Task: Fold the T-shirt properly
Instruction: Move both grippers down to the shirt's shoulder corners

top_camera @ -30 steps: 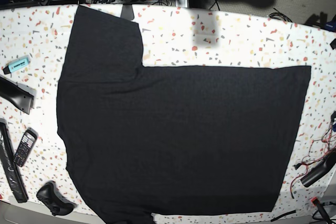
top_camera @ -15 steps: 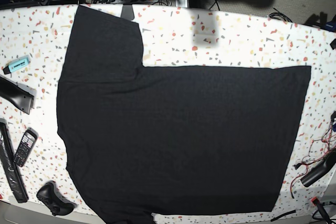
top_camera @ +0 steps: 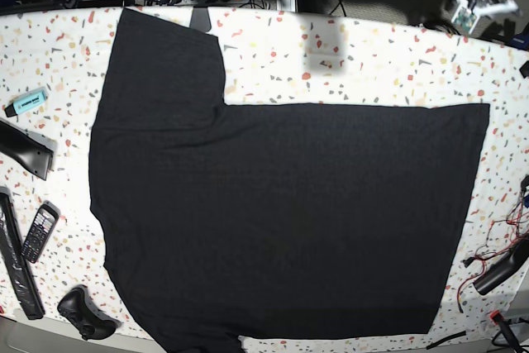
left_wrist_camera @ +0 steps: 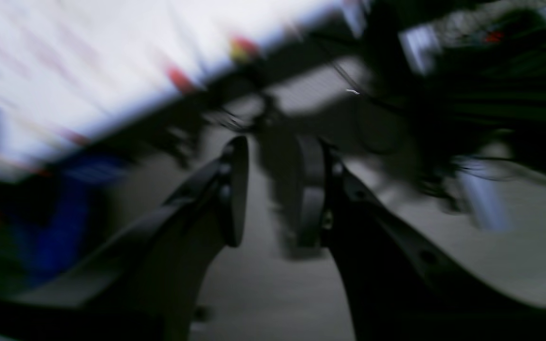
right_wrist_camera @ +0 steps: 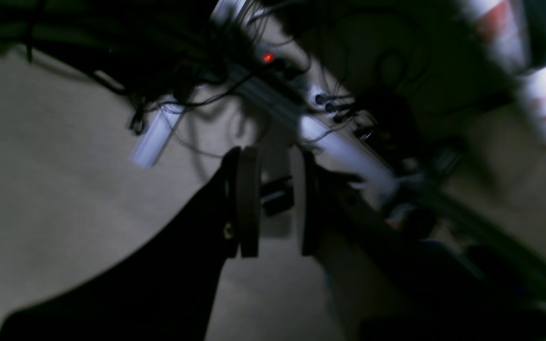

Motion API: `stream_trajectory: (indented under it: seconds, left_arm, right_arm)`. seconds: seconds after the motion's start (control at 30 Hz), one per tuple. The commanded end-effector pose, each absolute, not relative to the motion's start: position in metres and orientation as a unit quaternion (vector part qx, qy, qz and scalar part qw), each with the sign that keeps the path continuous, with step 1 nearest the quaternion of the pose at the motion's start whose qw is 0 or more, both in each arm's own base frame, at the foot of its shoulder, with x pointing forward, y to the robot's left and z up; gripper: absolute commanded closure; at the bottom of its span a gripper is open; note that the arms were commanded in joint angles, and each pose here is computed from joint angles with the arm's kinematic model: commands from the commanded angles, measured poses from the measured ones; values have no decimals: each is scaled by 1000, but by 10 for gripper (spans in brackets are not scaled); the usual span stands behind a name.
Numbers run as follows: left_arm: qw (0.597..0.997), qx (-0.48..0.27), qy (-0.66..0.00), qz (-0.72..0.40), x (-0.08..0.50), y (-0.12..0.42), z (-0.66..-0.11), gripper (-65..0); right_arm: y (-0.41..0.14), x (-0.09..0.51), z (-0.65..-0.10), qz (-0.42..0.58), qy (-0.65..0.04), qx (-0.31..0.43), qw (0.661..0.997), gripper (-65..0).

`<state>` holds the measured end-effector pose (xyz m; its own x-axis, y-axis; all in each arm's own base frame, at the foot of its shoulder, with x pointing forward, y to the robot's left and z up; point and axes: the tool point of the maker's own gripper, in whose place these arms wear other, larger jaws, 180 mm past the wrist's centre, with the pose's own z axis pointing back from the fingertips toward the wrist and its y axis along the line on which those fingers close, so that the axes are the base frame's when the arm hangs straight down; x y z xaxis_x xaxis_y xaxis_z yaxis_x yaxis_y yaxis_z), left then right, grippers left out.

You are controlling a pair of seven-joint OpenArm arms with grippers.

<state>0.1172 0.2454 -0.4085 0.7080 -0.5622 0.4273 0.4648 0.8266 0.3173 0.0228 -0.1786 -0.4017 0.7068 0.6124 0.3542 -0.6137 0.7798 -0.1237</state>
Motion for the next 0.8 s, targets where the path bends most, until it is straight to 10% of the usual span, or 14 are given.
stream_trajectory:
  seconds: [0.0, 0.33, 0.77]
  left_arm:
    - [905, 110, -281, -300, 128, 246, -393, -155]
    - [782, 186, -402, -438, 202, 226, -301, -160]
    - [765, 206, -387, -471, 255, 254, -336, -267]
  right_arm:
    - [-178, 33, -391, 339, -212, -4, 917, -120]
    - [-210, 97, -338, 350, -299, -106, 881, -120]
    - [-216, 130, -310, 359, -347, -168, 850, -120]
